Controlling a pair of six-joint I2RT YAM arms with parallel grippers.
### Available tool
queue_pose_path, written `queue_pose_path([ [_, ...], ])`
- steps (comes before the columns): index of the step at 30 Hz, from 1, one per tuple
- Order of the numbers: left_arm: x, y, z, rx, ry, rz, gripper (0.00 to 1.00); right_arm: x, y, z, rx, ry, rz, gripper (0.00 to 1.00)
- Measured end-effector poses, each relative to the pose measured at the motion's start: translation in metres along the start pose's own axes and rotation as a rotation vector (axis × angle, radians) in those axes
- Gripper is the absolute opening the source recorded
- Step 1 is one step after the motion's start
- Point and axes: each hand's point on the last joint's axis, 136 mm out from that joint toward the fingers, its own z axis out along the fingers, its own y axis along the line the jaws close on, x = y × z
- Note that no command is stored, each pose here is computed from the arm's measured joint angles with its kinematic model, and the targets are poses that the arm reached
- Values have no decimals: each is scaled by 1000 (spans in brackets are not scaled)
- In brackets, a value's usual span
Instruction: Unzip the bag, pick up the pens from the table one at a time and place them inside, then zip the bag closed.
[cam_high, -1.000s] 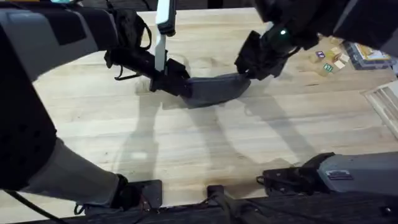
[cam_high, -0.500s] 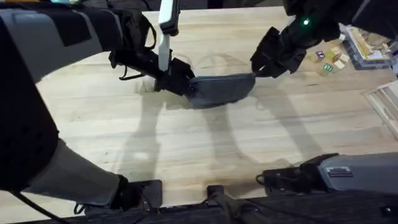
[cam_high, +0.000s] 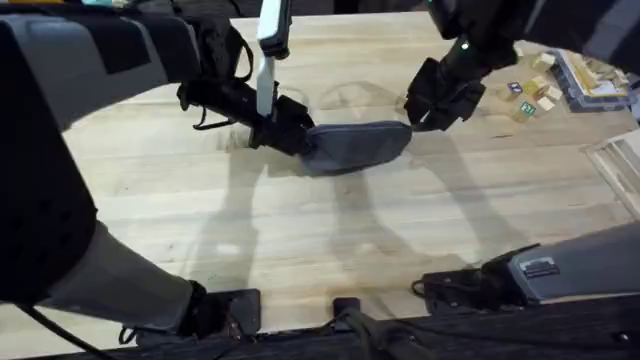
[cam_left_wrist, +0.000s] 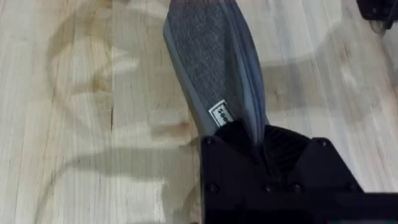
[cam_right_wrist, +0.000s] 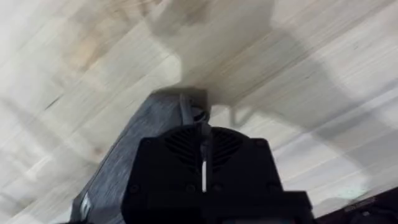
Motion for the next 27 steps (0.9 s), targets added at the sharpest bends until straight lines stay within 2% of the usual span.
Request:
queue_pose_path([
  [7,0,0,0,1,0,0,44,-1,-1,13,48,14,-9,33],
  [13,0,-1,0,2,2,-2,45,-2,-1,8,36,4,-47,33],
  [14,1,-1,0,2,3,-3,45,-3,-1,5,31,0,-58,63],
  [15,1,-1,0,3,5,-4,45,-5,-3,2,33,-16,-75,163],
  [20,12,3,-7,-20,41,-27,44,-31,-24,-28,43,-148,-138,870],
  [21,13,4,-7,-23,44,-29,44,-32,-26,-37,27,-166,-165,968],
  [27,15,4,-8,-26,53,-33,44,-21,-34,-78,-61,-214,-267,997],
])
